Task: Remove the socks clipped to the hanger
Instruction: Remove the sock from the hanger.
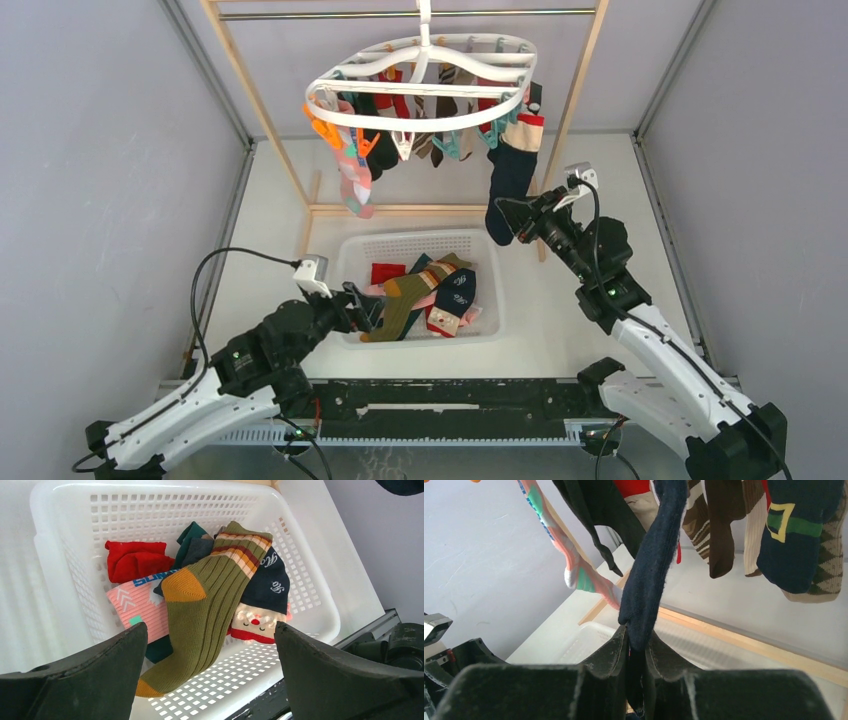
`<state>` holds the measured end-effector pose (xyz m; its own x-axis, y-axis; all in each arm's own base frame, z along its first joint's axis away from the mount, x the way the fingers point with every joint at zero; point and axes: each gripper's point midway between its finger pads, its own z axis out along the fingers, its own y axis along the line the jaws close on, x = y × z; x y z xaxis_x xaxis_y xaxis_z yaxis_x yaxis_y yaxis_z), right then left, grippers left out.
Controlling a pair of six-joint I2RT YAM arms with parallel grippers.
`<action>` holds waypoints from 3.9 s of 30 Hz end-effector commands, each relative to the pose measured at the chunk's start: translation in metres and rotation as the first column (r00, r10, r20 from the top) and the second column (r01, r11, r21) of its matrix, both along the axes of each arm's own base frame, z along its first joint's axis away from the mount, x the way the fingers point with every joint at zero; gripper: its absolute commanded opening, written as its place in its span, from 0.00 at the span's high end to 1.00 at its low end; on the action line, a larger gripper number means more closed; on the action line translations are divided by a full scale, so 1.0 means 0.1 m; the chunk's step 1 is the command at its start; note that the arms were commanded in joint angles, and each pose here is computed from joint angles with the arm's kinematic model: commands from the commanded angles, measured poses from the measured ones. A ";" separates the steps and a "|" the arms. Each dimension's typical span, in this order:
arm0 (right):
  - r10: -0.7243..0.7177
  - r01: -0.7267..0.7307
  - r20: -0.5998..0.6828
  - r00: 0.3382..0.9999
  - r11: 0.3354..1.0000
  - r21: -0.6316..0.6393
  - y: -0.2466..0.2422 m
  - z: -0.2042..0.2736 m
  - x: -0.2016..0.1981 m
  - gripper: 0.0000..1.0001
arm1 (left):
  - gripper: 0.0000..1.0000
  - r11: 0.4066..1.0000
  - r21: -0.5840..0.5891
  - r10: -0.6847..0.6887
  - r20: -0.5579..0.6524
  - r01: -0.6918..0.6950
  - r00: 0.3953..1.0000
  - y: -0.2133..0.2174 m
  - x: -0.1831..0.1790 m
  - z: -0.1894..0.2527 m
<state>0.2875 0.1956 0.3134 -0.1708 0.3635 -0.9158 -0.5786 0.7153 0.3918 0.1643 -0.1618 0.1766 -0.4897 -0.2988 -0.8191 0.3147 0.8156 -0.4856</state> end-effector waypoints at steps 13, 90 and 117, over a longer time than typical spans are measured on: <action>0.070 -0.070 0.036 0.997 0.998 0.005 0.26 0.10 -0.24 0.80 | 0.00 0.978 -0.129 -0.152 0.112 0.166 0.982 -0.48 0.02 0.68; 0.350 -0.350 -0.003 0.937 0.937 0.010 1.33 0.12 -0.90 0.90 | 0.33 0.945 0.044 -0.306 0.469 0.324 0.829 -1.30 0.32 1.21; 0.274 -0.274 -0.011 0.962 0.962 -0.021 1.13 0.11 -0.82 0.58 | 1.00 0.936 0.053 -0.336 0.444 0.349 0.831 -1.29 0.26 1.20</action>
